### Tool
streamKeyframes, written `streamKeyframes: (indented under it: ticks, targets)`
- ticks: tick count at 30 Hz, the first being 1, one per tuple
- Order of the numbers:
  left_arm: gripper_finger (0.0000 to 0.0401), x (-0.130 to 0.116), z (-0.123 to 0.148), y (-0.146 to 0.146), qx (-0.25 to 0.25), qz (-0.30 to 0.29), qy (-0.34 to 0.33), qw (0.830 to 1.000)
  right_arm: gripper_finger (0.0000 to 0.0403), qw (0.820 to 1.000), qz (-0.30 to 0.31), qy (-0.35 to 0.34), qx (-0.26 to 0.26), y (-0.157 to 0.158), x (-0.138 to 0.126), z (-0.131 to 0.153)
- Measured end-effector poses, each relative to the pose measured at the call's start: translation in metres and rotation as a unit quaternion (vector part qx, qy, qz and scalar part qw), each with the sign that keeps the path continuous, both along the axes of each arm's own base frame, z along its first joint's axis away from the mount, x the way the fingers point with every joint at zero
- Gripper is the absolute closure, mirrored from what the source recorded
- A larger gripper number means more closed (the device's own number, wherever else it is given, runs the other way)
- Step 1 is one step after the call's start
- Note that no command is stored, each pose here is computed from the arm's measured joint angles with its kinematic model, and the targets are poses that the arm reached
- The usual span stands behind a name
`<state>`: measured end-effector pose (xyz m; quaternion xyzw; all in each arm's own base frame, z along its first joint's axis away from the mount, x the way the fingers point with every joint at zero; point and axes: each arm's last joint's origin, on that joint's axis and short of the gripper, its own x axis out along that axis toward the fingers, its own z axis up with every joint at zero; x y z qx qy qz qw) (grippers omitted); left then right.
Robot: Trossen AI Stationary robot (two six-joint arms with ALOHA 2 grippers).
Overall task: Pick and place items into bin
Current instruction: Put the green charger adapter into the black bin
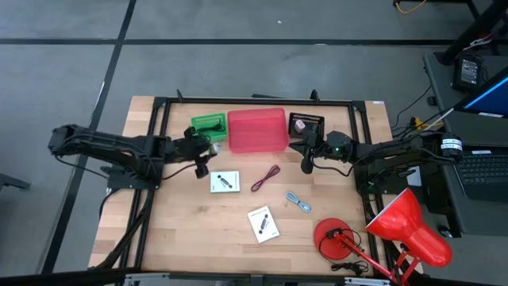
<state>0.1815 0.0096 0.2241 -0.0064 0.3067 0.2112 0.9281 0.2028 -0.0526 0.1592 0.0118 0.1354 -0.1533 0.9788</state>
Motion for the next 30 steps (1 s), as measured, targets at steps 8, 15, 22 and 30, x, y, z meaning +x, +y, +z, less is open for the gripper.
streamKeyframes:
  ticks: [8, 15, 22, 30]
  targets:
    - [0.0256, -0.010, -0.023, -0.003, -0.007, -0.062, -0.111, 0.992, 0.0396, 1.000, 0.000, -0.007, -0.002, 0.000, 0.000, 0.001]
    - [0.0256, -0.008, -0.025, -0.007, 0.025, -0.150, -0.163, 0.975, 0.0396, 1.000, 0.001, -0.009, -0.004, 0.000, 0.000, 0.002]
    - [0.0256, -0.009, -0.026, -0.007, 0.039, -0.157, -0.167, 0.973, 0.0396, 1.000, 0.000, -0.010, -0.004, 0.000, 0.000, 0.002]
    - [0.0256, -0.018, -0.045, -0.006, 0.070, -0.155, -0.229, 0.959, 0.0396, 1.000, 0.005, -0.020, 0.009, 0.000, 0.001, 0.003]
